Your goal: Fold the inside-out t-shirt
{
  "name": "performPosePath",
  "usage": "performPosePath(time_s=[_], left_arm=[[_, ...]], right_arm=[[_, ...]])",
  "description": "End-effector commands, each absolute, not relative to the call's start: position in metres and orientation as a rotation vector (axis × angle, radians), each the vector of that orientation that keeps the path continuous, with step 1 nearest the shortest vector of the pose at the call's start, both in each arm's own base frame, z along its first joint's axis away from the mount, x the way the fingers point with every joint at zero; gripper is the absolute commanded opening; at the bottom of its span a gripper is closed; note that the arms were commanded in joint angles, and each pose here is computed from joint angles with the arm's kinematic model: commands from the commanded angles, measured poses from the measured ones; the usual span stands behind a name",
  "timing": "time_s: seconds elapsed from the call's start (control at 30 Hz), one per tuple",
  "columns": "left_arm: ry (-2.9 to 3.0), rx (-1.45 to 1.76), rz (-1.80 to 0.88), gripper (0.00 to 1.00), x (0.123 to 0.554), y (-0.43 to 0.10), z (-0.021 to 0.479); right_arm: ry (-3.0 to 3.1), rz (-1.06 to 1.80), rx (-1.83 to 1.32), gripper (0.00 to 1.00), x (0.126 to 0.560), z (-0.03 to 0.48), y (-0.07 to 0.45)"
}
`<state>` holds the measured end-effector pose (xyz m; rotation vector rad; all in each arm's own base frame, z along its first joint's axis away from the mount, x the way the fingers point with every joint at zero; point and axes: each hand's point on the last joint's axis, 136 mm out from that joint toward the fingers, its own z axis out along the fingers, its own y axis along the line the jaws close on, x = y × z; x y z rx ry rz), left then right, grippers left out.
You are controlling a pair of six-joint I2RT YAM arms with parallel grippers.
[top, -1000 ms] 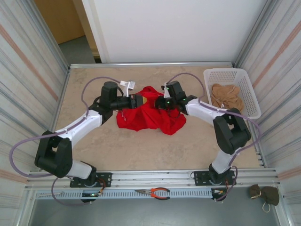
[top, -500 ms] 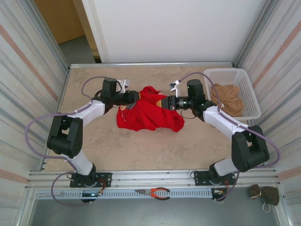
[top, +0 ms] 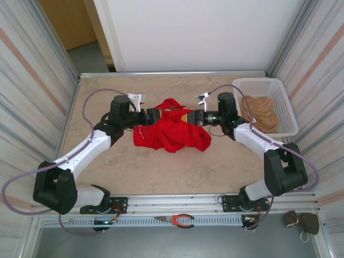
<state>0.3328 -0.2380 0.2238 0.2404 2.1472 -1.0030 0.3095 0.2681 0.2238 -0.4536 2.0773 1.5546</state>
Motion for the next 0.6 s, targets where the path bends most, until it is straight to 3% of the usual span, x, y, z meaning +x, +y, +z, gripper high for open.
performPosePath(time_s=[0.0,0.17,0.57], left_arm=[[2.126,0.413,-0.905,0.62,0.331,-0.256,0.227],[2.130,0.613,-0.820,0.59,0.334,-0.284,0.213],[2.173,0.678,-0.679,0.57,0.360,-0.293,0.185]], right_arm=[[2.064,1.587,-0.457,0.00,0.309,0.224,0.269],[2.066,1.583,-0.449,0.00,0.310,0.224,0.269],[2.070,1.587,-0.452,0.00,0.307,0.225,0.270]])
